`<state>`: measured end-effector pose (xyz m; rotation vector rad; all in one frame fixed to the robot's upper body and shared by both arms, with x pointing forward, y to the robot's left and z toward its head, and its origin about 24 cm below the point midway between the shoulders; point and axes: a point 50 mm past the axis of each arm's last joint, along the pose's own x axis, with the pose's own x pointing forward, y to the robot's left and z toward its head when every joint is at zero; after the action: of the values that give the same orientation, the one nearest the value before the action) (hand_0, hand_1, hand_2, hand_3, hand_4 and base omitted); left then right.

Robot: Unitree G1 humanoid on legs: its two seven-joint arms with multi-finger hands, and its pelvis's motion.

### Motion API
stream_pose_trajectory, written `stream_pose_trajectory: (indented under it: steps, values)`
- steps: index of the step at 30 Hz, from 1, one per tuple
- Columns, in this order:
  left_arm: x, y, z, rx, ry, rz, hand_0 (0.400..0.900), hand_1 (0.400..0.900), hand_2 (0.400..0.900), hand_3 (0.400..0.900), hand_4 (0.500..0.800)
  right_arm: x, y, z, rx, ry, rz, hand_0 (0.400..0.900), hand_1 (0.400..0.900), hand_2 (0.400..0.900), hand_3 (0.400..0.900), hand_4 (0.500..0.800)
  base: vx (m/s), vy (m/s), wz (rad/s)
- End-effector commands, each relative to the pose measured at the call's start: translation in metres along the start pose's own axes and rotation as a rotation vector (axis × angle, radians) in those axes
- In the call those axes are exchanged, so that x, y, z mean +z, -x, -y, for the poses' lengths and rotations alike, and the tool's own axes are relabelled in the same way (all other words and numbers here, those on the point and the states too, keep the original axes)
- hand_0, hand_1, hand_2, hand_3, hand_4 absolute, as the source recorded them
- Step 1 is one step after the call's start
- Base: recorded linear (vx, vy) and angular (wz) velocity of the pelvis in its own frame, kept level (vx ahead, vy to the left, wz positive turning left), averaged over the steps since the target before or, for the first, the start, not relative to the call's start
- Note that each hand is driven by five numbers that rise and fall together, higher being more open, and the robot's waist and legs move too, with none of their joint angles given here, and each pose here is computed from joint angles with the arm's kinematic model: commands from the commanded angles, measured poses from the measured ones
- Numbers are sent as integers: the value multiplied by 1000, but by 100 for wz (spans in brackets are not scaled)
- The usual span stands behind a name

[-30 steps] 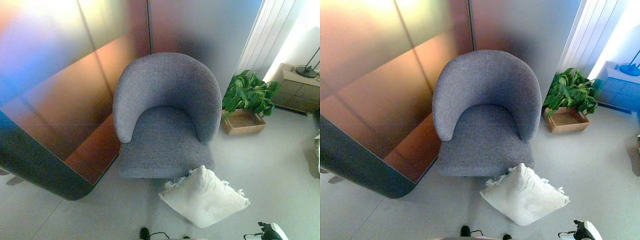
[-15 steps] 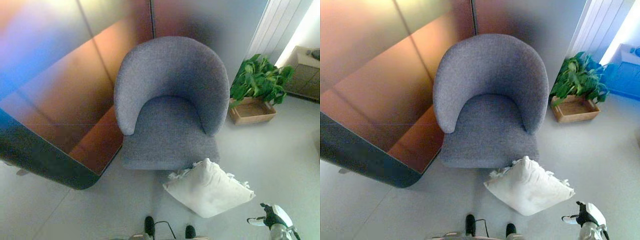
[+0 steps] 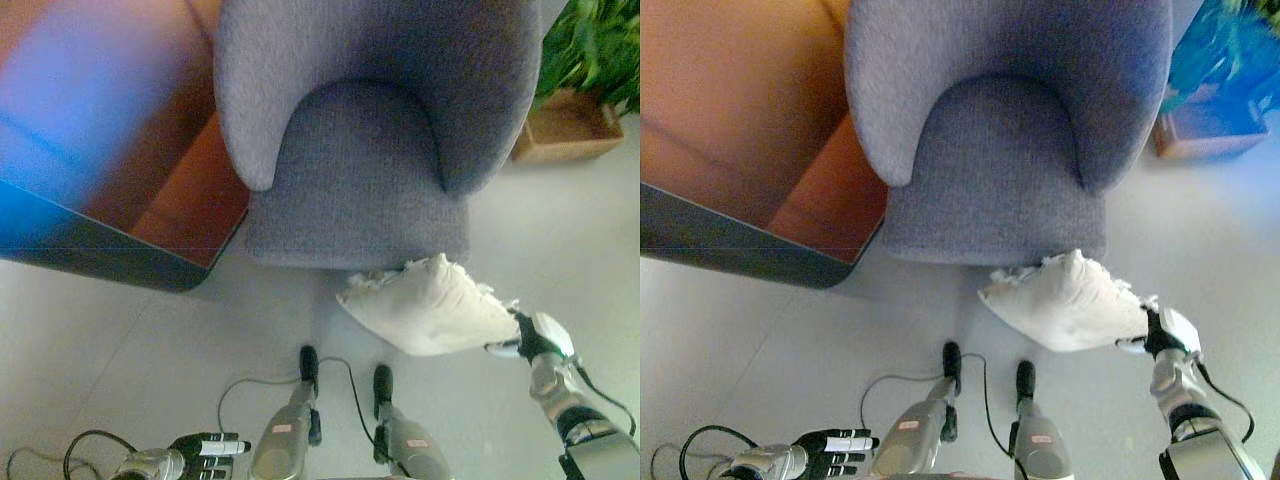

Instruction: Pick up the pillow and put it on the sofa.

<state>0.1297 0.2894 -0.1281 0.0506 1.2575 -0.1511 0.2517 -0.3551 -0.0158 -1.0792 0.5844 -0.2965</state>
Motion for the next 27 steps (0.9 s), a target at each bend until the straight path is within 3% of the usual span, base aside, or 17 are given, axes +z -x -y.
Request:
stream_pose_trajectory:
  steps: [1, 9, 17, 27]
  values:
    - [-15, 15, -27, 60, 4, -78, 900, 900, 900, 900, 800, 9, -14, 67, -202, 19, 53, 900, 900, 900, 900, 800, -140, -8, -4]
    - [14, 16, -29, 59, 30, 32, 900, 900, 900, 900, 800, 28, -21, 126, -332, 21, 97, 900, 900, 900, 900, 800, -97, 9, 5]
    - [18, 9, -15, 18, 23, 70, 900, 900, 900, 900, 800, 51, -19, 179, -447, 21, 155, 900, 900, 900, 900, 800, -51, 44, 5]
    - [22, 1, 2, 0, 19, 110, 900, 900, 900, 900, 800, 94, -13, 214, -511, -28, 283, 900, 900, 900, 900, 800, -27, 69, -1]
